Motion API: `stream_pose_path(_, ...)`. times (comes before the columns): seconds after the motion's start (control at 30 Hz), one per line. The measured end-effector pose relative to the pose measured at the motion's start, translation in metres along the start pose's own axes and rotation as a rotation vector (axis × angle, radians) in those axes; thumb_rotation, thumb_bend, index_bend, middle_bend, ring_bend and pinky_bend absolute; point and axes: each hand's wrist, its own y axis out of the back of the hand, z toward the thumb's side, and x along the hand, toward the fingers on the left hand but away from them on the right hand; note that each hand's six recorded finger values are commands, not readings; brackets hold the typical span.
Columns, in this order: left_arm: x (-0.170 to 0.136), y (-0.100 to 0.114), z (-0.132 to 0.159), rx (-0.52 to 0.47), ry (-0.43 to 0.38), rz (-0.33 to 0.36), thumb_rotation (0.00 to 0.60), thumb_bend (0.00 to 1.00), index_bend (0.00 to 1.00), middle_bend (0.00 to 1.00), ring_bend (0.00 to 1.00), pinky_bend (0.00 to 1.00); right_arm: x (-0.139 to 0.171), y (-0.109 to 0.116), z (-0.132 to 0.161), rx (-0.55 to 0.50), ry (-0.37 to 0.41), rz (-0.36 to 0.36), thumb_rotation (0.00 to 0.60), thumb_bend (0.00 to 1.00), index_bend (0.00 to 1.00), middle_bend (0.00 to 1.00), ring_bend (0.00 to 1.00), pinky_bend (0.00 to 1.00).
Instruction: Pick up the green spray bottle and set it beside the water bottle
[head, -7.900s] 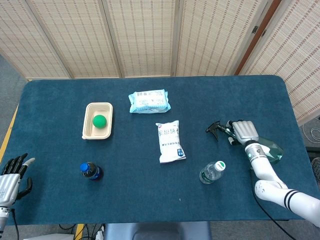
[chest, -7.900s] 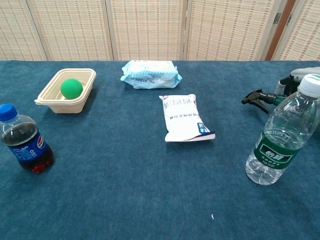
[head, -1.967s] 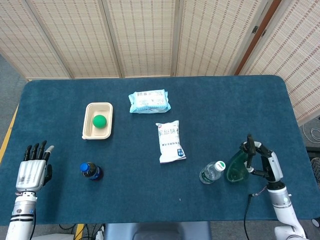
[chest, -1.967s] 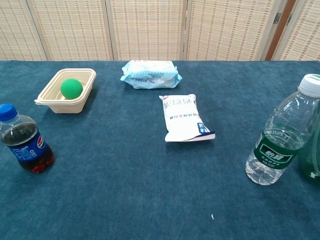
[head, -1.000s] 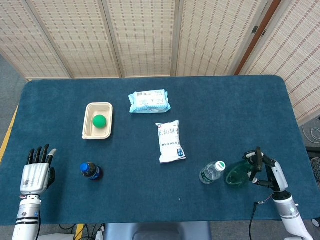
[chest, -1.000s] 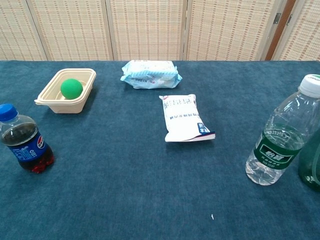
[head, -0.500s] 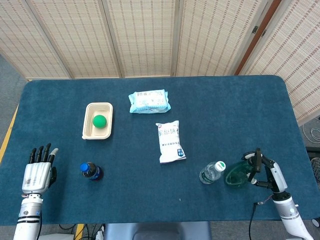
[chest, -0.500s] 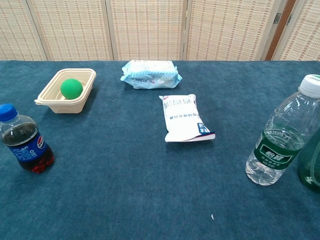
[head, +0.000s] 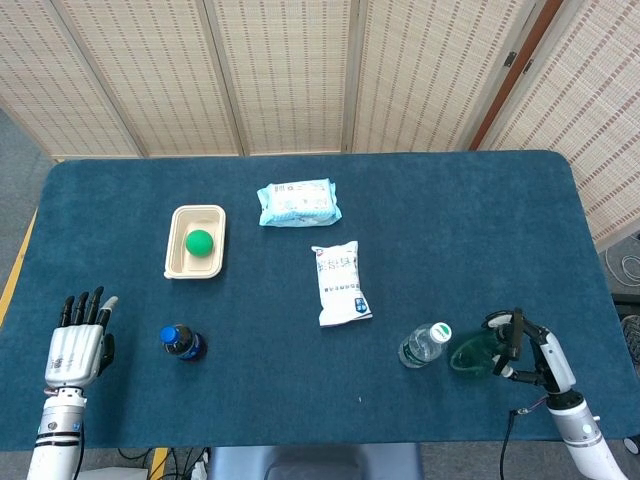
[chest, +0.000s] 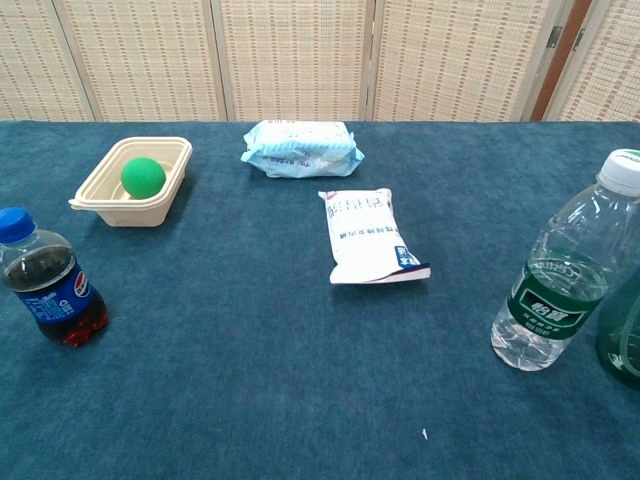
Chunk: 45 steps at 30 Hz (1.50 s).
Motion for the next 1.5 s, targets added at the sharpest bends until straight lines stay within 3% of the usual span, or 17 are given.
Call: stream_pose_path(1.5,0.002,0.001,0.005,0.006,0.0,-0.001,0.6,0.61,0.14,0.05,0.0,0.0,0.012,0.017,0.003,0.023,-0.003,-0.077,0.6,0.21,0.39,0.41,0.3,0.46)
